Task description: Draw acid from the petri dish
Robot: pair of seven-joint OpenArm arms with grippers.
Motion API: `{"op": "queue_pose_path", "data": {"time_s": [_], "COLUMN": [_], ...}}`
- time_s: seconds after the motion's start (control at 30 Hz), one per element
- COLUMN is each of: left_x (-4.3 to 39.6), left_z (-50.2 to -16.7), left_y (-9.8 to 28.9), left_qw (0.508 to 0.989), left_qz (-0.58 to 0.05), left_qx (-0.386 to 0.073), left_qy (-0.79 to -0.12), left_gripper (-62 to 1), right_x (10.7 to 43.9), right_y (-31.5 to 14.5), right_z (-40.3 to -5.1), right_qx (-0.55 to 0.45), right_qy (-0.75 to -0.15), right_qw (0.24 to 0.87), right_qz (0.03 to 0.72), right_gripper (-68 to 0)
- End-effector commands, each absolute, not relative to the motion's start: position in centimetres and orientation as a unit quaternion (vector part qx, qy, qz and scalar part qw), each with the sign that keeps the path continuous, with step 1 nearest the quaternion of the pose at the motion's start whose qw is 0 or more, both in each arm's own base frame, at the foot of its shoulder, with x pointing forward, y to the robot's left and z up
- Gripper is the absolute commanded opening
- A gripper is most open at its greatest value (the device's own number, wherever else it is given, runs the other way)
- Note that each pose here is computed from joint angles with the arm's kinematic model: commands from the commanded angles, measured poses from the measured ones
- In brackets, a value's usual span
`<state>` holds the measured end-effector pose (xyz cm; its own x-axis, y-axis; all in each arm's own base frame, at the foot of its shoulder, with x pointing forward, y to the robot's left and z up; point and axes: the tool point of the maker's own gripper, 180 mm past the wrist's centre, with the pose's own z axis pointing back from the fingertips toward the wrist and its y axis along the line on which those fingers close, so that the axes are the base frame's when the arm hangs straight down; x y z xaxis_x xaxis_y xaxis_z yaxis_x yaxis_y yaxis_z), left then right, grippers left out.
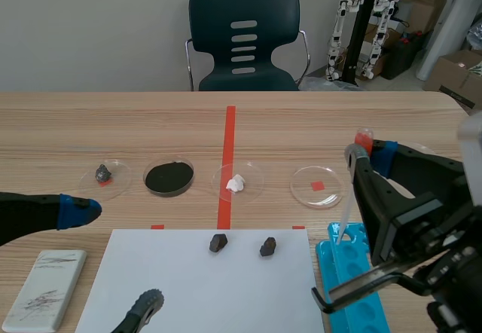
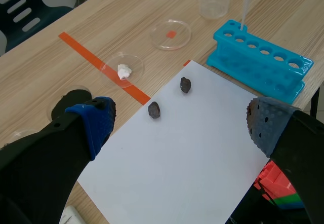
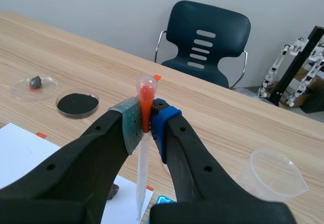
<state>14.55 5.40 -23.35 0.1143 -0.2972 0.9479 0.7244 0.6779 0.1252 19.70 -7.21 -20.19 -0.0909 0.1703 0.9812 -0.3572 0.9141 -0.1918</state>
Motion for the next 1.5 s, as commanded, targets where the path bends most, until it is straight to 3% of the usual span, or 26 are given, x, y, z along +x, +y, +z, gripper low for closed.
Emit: {"op": "queue_pose_path", "data": {"time_s": [0.0,0.9,1.47], "left_x": [14.7,14.7,14.7], "left_z": [-22.9,-22.9,-22.9], "left_y": [5.4,5.4,5.4], "left_qw": [0.718,0.718,0.718], "left_qz": [-0.346,-0.346,-0.346], "left_qx": [-0.194,-0.194,-0.194], "left_qy": [-0.572,-0.572,-0.572], "left_gripper": [-6.7,-6.7,-6.7], "right_x": [20.0,20.2,26.2], "right_y": [-7.3,-7.3,-8.9], "right_z": [-19.4,-19.3,-19.2], "right_qx": [0.065,0.064,0.031], "right_qy": [-0.723,-0.724,-0.749], "right_qw": [0.659,0.658,0.635], "right_qz": [0.196,0.196,0.186], "right_gripper": [-62.4,-62.4,-62.4]}}
